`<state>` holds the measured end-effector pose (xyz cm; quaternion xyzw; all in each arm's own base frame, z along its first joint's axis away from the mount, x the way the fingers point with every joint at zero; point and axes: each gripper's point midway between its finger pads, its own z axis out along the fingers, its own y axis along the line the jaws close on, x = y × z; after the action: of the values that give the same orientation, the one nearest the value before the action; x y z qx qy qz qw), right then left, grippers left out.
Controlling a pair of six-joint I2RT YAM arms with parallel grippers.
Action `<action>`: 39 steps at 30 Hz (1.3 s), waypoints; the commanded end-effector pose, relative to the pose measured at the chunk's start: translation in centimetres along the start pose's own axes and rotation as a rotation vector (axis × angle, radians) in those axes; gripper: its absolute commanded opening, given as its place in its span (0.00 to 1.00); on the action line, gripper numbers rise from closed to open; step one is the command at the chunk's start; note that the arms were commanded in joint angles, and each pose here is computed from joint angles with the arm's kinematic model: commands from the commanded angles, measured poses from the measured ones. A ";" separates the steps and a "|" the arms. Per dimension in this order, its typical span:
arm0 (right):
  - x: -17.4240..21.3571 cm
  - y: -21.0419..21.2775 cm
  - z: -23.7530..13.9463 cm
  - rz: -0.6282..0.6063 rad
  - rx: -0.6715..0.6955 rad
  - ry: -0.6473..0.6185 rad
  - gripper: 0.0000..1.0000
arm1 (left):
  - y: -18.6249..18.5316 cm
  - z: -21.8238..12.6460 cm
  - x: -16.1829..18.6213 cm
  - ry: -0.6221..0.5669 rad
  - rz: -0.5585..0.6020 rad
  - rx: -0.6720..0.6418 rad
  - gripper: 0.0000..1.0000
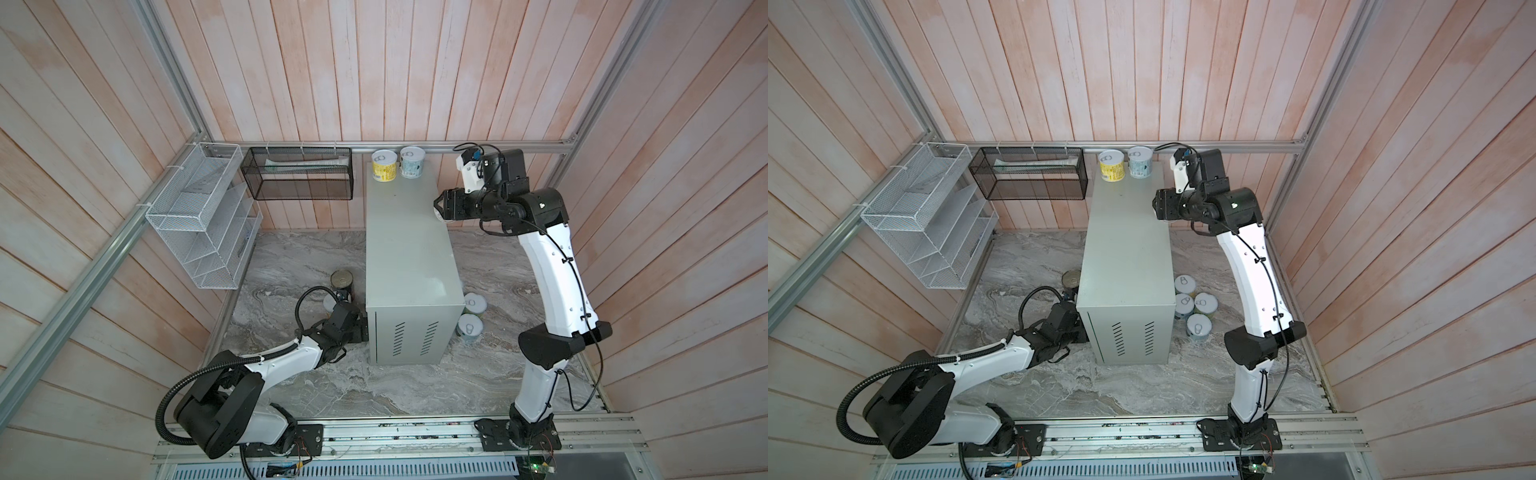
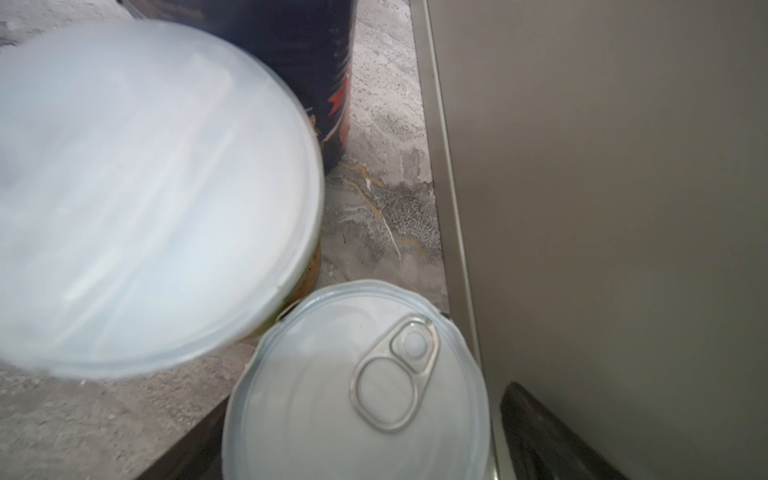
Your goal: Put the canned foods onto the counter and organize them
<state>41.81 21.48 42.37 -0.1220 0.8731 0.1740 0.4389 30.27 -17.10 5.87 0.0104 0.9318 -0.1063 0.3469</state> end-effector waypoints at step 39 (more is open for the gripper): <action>0.7 5.9 3.0 -0.072 -0.097 0.006 0.78 | 0.2 0.3 1.0 -0.012 -0.022 0.028 1.00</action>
<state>41.03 27.07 40.56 -0.1685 0.8714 0.1855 0.4217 29.54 -16.96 4.69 0.0093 0.9317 -0.1164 0.3438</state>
